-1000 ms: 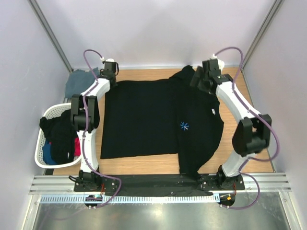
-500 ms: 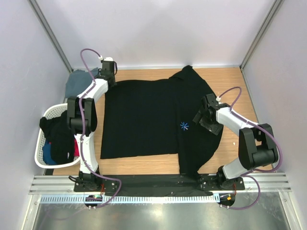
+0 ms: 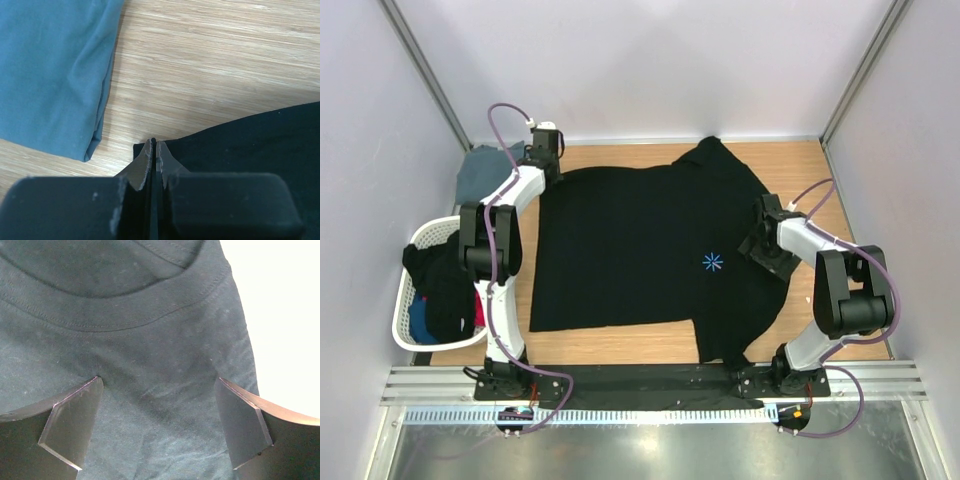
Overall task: Fold and stack the t-shirts
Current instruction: Flatten the tshirt out
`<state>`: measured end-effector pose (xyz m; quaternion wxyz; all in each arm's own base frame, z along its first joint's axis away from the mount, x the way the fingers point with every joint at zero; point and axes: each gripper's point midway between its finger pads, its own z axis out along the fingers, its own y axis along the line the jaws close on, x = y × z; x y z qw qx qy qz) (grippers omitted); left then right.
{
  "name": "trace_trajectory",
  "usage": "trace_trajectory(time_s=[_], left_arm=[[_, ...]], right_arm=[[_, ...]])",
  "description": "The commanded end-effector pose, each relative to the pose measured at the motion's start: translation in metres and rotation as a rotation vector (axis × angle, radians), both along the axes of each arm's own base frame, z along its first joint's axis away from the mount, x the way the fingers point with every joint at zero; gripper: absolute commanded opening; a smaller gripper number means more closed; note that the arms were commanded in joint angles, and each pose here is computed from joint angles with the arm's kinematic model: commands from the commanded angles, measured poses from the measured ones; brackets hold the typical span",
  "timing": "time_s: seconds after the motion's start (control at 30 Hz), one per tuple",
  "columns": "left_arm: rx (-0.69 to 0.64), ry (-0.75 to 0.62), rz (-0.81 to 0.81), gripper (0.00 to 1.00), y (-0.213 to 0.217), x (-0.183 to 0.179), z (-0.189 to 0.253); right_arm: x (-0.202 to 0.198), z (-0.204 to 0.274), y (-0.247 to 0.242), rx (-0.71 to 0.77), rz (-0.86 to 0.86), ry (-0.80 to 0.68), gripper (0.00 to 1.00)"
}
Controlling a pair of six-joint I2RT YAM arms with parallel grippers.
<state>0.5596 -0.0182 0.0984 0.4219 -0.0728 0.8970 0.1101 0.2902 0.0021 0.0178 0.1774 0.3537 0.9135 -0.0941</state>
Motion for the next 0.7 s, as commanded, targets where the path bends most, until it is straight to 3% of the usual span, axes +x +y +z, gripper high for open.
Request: trace_trajectory(time_s=[0.0, 0.23, 0.37, 0.5, 0.67], left_arm=[[0.003, -0.103, 0.005, 0.0, 0.002, 0.007, 0.04], [-0.001, -0.103, 0.0, 0.0, 0.001, 0.007, 0.039], [-0.016, -0.106, -0.02, 0.0, -0.006, 0.006, 0.041], [-0.015, -0.106, -0.034, 0.0, -0.015, 0.005, 0.041], [-0.013, -0.1, 0.009, 0.0, -0.015, 0.001, 0.041]], right_arm=[[-0.012, -0.001, -0.034, -0.128, -0.024, 0.058, 1.0], [-0.012, 0.017, -0.045, -0.133, -0.008, 0.053, 1.0], [0.0, 0.044, -0.027, -0.058, 0.065, -0.004, 1.0], [0.04, 0.104, 0.007, -0.058, 0.204, -0.162, 1.0], [0.098, 0.143, 0.035, -0.022, 0.285, -0.344, 1.0]])
